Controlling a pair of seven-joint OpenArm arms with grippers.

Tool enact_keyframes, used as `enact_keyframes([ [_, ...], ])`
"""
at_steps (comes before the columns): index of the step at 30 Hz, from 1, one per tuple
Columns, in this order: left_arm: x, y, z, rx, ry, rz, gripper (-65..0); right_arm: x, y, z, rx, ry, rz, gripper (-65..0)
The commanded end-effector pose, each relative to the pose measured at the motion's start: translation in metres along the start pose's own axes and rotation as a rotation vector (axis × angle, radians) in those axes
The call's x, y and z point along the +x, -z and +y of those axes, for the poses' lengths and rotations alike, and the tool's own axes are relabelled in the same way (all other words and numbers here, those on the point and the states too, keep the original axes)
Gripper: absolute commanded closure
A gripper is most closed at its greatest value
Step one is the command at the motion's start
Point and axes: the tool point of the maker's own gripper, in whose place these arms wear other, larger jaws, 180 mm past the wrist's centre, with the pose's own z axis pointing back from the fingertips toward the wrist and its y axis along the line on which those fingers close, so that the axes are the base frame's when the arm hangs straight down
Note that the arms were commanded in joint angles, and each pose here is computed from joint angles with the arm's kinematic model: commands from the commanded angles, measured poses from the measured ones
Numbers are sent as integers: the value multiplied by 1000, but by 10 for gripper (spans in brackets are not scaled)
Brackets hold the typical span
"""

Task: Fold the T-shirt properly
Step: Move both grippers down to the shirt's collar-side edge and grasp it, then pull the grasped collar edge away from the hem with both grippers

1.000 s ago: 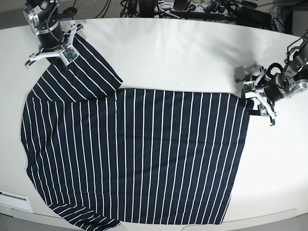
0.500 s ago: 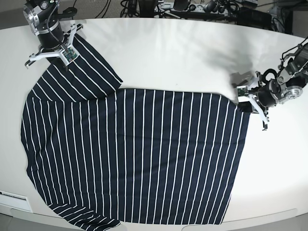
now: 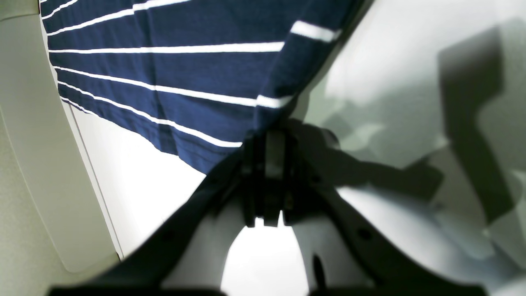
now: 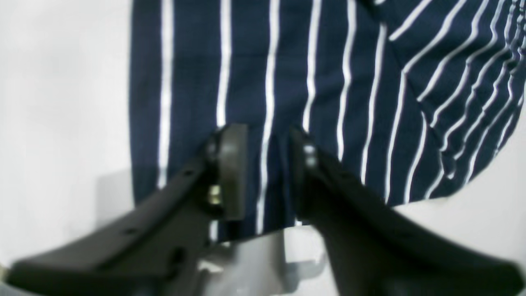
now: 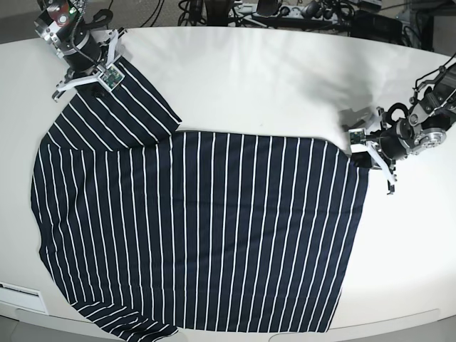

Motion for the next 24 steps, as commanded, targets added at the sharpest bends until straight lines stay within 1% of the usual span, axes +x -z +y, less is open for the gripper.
enact_keyframes([
  [1,-8,-3,-10,-49,5,25,0,0,-2,-4,-5,-12,1,-284],
  [3,-8,-3,-10,-49,5,25,0,0,-2,-2,1,-1,3,-319],
  [4,-8,-3,-10,-49,5,26,0,0,-2,0,13,18,5,-319],
  [7,-8,-3,-10,-49,5,25,0,-3,-3,14,87,53,22,-319],
  [8,-8,-3,-10,-49,5,25,0,-3,-3,14,86,51,22,-319],
  [9,-8,-3,-10,-49,5,25,0,-2,-3,8,57,49,22,-319],
  [12,-8,-3,-10,-49,5,25,0,12,-9,-18,-81,11,-5,-319],
  [13,-8,-3,-10,-49,5,25,0,20,-13,-21,-96,4,-27,-319],
  [15,-8,-3,-10,-49,5,25,0,32,-19,-17,-72,5,-60,-319],
  [17,-8,-3,-10,-49,5,26,0,35,-21,-5,-16,20,-73,-319],
  [19,-8,-3,-10,-49,5,26,0,32,-23,8,39,36,-64,-319],
  [24,-7,-3,-10,-49,4,23,0,19,-27,20,72,47,-20,-320],
])
